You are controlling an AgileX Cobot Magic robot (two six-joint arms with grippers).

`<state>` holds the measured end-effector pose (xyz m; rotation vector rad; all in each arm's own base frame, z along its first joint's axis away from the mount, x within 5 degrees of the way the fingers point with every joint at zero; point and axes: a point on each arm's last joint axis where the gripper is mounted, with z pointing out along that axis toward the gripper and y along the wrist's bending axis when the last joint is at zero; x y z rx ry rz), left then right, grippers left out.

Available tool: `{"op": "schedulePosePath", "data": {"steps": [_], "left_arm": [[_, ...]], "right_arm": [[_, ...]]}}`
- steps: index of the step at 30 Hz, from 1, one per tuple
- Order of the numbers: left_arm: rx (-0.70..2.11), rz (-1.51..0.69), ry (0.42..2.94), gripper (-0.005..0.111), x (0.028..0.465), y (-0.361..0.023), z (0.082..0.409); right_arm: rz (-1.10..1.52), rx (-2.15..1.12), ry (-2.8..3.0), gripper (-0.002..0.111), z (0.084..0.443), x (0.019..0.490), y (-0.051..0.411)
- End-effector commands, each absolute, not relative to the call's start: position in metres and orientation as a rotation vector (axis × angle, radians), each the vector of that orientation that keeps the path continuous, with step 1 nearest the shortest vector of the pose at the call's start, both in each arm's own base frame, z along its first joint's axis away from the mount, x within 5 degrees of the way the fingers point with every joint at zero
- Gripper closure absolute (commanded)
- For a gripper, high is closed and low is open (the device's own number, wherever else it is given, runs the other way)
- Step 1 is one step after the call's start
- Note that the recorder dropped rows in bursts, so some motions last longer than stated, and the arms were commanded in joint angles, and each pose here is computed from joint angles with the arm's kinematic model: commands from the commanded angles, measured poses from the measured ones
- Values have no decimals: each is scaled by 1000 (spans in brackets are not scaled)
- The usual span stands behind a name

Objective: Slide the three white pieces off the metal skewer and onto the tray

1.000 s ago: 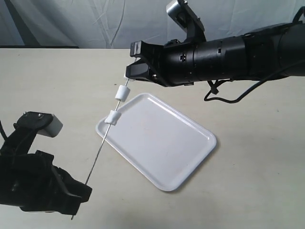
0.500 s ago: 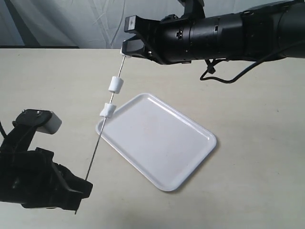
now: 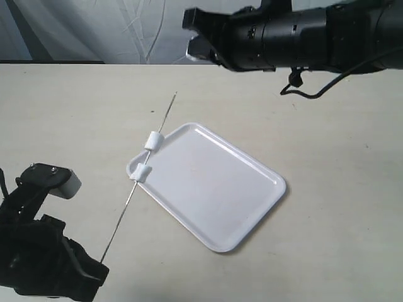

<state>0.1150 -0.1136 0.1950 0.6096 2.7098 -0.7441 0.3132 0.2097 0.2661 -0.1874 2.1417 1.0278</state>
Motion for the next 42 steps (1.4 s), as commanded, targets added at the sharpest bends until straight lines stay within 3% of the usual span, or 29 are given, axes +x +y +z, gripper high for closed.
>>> {"op": "schedulePosePath", "data": {"steps": [1, 5, 10, 22, 42], "left_arm": [[566, -674, 2727, 107, 117, -110, 193], [538, -645, 2780, 107, 119, -110, 186], [573, -586, 2867, 107, 132, -117, 166], [540, -718, 2773, 107, 145, -132, 184], [560, -819, 2779, 107, 140, -136, 186]], "right_arm": [[1006, -279, 2367, 101, 203, 295, 206], [1004, -266, 2501, 75, 165, 287, 204], [1103, -319, 2531, 78, 156, 282, 210], [1468, -466, 2331, 78, 177, 271, 225], [1385, -484, 2324, 76, 174, 274, 223]]}}
